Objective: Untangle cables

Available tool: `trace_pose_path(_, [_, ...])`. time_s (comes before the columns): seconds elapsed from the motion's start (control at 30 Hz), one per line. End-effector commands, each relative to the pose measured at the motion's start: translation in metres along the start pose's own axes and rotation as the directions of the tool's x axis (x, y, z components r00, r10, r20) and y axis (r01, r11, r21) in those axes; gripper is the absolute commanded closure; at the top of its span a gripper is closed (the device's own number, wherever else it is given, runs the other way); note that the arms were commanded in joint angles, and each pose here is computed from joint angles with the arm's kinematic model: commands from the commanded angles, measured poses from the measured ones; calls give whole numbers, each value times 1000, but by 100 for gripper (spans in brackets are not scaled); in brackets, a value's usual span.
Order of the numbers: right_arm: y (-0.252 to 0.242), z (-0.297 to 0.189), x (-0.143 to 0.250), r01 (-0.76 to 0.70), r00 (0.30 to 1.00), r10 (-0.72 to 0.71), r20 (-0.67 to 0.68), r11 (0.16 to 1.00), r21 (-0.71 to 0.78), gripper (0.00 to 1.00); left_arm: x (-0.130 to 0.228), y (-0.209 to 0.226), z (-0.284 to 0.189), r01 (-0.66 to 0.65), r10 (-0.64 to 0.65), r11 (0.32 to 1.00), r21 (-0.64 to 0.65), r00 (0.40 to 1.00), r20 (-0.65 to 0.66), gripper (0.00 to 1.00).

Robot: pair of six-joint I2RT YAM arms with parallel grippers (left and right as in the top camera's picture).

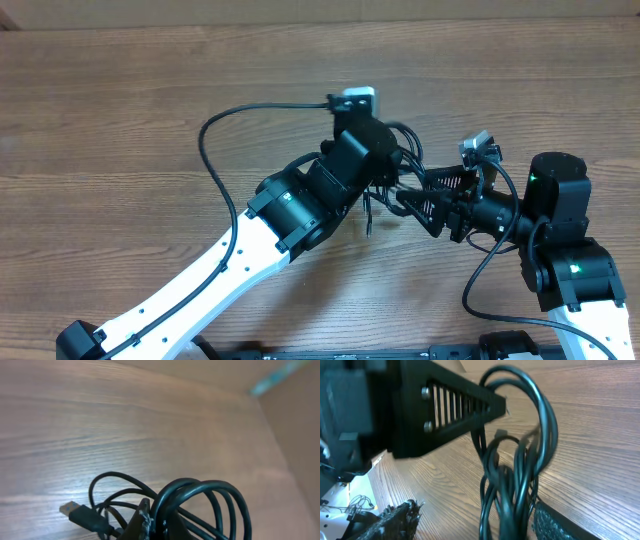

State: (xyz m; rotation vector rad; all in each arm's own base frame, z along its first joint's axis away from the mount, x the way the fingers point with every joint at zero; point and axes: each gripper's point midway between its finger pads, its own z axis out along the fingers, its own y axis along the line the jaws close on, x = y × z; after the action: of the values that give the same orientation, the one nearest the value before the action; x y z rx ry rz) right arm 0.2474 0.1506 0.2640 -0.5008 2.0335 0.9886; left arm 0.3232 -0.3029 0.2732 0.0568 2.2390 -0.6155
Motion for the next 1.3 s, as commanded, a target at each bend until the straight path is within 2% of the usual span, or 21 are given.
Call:
trace_pose_path(0.0, [5, -2, -4, 0, 1000, 0, 11, 1000, -13, 30, 0, -22, -8, -192, 195, 974, 119, 981, -20, 96])
trace_pose_path(0.3, [5, -2, -4, -2, 1000, 2, 13, 1000, -13, 41, 7, -26, -9, -351, 359, 922, 161, 933, -23, 96])
trace_pose_path(0.53, [5, -2, -4, -2, 1000, 2, 13, 1000, -13, 55, 6, -27, -9, -360, 367, 919, 164, 930, -16, 96])
trace_pose_path(0.8, [5, -2, -4, -3, 1000, 3, 12, 1000, -13, 56, 3, -45, -12, -353, 361, 902, 247, 933, 15, 96])
trace_pose_path(1.03, [5, -2, -4, -2, 1000, 2, 13, 1000, -13, 55, 2, -45, -12, -350, 357, 904, 248, 934, 17, 96])
trace_pose_path(1.13, [5, -2, -4, -3, 1000, 3, 12, 1000, -13, 51, 0, -42, -11, -312, 317, 923, 227, 948, 13, 96])
trace_pose_path(1.27, [4, -2, -5, -3, 1000, 3, 14, 1000, -8, 47, -9, -27, -8, -220, 218, 966, 134, 976, 24, 96])
